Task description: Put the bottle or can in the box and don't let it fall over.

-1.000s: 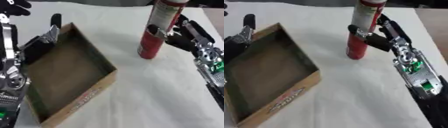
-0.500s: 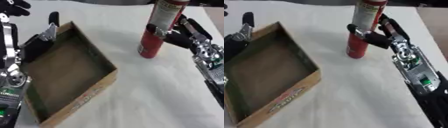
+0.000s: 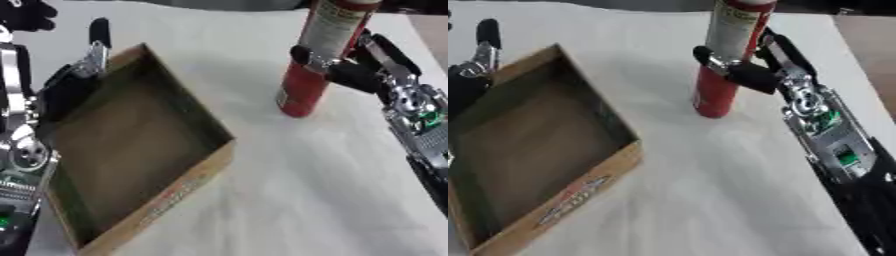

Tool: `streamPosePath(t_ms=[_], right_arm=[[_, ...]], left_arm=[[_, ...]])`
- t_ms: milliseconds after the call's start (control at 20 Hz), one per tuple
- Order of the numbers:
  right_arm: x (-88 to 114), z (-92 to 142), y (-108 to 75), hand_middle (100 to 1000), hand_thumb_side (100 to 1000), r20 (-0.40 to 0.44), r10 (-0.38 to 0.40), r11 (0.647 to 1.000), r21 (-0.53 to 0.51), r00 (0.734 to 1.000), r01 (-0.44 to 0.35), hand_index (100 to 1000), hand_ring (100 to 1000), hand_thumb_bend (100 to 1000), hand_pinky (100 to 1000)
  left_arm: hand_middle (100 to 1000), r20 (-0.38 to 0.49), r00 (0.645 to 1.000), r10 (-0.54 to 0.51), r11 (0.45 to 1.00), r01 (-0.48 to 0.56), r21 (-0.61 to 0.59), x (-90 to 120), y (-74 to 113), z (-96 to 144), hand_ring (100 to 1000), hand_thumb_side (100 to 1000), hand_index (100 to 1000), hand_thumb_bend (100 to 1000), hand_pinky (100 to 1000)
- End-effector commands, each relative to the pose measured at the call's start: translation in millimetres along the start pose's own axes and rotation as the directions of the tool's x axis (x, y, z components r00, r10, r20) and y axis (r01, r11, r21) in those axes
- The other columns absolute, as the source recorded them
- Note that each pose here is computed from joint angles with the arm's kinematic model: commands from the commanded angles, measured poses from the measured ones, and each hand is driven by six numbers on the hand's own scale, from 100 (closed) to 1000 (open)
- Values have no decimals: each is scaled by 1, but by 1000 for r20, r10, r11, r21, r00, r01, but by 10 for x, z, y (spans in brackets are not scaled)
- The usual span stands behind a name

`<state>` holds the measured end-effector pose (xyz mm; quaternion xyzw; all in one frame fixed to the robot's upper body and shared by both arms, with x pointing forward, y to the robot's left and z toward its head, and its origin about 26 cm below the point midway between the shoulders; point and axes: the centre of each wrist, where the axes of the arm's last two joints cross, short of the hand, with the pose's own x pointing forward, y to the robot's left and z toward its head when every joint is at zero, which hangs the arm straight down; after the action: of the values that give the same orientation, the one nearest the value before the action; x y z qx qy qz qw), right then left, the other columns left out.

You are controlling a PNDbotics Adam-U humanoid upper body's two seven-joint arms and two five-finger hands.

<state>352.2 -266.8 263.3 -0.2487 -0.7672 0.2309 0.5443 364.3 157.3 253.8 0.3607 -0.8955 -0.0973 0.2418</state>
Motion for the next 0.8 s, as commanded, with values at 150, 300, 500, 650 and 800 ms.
streamPosePath(t_ms=[150,300,500,650,800], right_arm=[[43,-48,-86,921,596,17,24,1000,-5,1000,-23,1000,1000,620,984],[31,-69,-81,920,592,12,22,1000,1,1000,-22,1000,1000,621,984],[19,-85,-71,918,591,8,14,1000,4,1000,-14,1000,1000,618,984],[9,-92,-57,911,577,4,4,1000,15,1000,-4,997,1000,596,986],[1,-104,-49,907,568,0,-12,1000,26,1000,12,967,1000,587,986]], left_arm=[[525,-5,1000,6,1000,-6,30,-12,36,-55,540,502,732,349,624],[524,-12,1000,6,1000,-5,30,-30,27,-56,541,506,731,345,624],[522,-19,1000,8,999,-8,32,-45,20,-53,541,510,728,339,624],[518,-25,1000,10,999,-9,31,-57,18,-51,544,521,717,317,624],[521,-31,999,14,999,-13,32,-71,20,-52,546,527,715,314,627]])
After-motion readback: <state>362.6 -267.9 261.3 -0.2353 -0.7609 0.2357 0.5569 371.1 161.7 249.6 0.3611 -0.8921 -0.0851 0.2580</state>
